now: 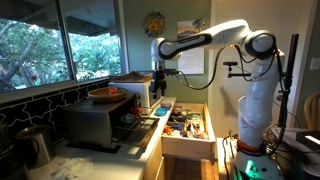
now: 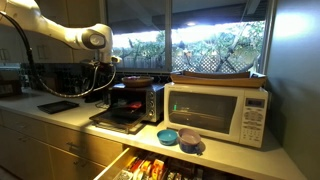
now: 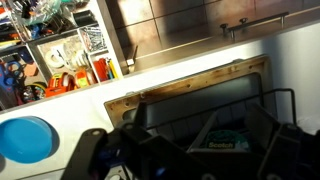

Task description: Put the scissors in the open drawer

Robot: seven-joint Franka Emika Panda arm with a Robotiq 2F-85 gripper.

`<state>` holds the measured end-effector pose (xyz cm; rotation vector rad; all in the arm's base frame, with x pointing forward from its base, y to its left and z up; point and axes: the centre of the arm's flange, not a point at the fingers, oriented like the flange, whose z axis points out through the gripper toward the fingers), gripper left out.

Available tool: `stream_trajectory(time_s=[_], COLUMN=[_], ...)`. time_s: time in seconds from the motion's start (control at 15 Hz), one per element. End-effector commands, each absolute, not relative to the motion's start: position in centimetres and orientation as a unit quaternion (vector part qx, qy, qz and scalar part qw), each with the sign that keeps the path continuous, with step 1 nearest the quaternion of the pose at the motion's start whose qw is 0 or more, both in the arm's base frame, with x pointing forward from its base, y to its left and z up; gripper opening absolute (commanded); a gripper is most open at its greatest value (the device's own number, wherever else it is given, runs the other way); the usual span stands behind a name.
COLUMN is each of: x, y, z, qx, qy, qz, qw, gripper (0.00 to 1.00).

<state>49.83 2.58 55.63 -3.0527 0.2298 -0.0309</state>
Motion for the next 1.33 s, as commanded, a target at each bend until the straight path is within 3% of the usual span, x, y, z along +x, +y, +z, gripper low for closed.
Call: stream_trajectory(time_s=[0.0,0.4,1.27], x=[52.0,54.7,57.7], y=[2.7,0.6,0.6], z=[53.3,51.1,48.8], qx=[-0.986,-0.947,-0.937], qy=[0.165,0.308,0.326], qz=[-0.020,-0.079,-0.113], qw=[0.014,0.041,0.051], gripper=[1.00,1.00,1.00])
